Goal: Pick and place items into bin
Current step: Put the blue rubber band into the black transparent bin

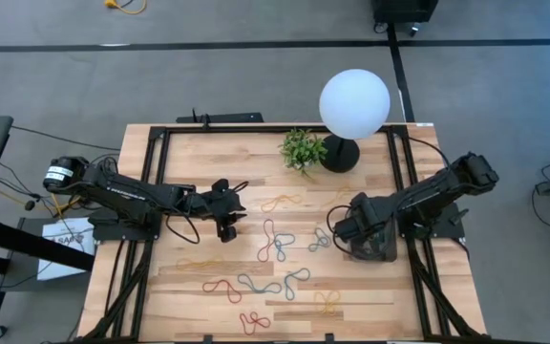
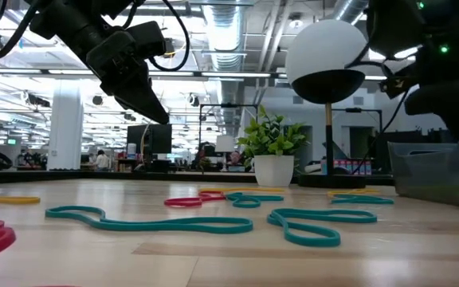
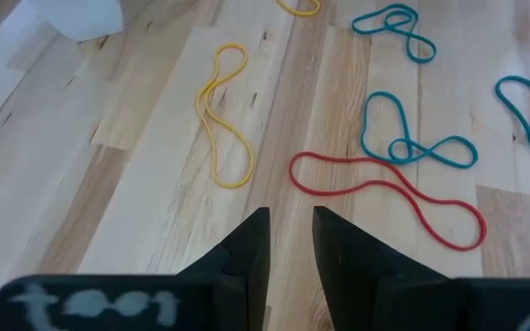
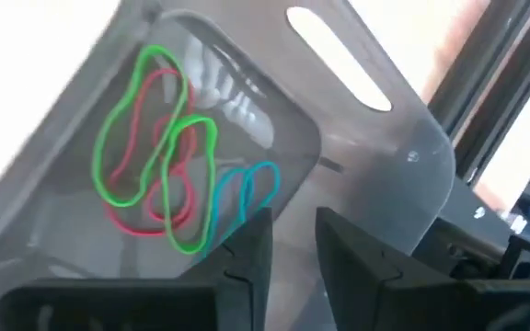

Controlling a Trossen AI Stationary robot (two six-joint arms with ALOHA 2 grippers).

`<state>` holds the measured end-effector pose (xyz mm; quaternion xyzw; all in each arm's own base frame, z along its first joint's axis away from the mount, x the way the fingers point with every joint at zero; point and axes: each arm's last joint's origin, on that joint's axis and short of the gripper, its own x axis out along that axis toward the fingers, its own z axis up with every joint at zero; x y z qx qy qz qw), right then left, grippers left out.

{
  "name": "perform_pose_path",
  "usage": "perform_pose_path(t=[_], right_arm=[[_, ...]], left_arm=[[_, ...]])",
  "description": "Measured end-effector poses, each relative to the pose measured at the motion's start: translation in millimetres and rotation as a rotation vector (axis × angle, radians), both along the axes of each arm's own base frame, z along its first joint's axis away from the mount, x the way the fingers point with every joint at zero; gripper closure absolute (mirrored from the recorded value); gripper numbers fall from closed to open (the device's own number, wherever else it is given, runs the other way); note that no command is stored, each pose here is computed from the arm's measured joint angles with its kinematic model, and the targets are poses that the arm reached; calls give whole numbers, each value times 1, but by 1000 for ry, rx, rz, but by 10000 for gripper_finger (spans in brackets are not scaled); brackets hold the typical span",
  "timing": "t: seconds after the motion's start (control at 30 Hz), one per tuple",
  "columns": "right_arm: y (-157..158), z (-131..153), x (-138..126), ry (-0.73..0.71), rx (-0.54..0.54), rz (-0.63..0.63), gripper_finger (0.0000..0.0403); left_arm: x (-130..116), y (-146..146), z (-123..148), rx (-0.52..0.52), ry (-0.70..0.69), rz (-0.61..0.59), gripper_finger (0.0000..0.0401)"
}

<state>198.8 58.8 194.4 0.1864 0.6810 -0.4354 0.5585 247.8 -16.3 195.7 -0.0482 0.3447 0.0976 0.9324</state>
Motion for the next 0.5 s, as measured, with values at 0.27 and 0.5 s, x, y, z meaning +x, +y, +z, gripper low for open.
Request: perform_pose_path(t=[0.27, 0.5], right_arm=[[5, 40, 31, -257, -66, 100, 332], [17, 56, 74, -628, 45, 296, 332]], left_arm=[[0, 0, 0, 4, 0, 4, 325], [0, 0, 0, 4, 0, 5, 325]])
